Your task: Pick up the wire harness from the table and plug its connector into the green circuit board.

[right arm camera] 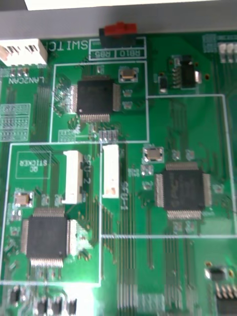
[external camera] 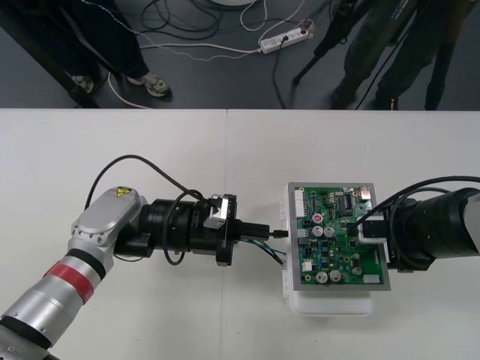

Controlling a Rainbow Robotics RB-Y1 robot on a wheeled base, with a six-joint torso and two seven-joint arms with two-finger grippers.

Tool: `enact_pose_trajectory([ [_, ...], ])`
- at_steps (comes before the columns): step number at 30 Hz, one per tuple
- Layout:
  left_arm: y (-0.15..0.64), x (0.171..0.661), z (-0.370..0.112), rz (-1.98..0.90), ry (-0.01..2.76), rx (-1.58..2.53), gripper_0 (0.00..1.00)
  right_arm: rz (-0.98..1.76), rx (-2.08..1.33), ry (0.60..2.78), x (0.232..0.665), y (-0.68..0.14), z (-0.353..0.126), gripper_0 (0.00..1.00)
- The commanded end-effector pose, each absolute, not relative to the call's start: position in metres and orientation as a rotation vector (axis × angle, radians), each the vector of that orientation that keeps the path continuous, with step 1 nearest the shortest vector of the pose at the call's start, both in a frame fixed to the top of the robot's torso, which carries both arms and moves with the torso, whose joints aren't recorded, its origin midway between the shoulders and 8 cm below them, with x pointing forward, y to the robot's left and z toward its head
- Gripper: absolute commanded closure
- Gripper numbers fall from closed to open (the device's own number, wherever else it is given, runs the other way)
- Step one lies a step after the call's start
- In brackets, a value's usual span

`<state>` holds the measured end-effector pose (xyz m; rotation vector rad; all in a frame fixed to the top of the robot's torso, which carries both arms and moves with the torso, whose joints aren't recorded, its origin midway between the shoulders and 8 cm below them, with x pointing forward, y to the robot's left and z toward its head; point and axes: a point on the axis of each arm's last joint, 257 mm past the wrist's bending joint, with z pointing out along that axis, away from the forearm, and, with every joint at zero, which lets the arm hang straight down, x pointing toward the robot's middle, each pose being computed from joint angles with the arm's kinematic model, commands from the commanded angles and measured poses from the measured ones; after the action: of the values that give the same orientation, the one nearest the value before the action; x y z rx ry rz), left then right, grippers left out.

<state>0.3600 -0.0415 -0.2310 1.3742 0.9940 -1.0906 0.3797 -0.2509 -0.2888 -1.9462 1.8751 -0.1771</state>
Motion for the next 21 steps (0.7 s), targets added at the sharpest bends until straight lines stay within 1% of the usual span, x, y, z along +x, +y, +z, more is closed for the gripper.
enact_pose_trajectory([
  [1, -0.0685, 0.3602, -0.2157, -1.056, 0.908, 1.409, 1.00, -0.175, -1.936, 1.856, 0.3717, -0.2363, -0.2832, 0.00],
  [21, -0.0741, 0.3515, -0.2203, -1.078, 0.905, 1.426, 1.00, -0.174, -1.916, 1.857, 0.3726, -0.2312, -0.2811, 0.00],
])
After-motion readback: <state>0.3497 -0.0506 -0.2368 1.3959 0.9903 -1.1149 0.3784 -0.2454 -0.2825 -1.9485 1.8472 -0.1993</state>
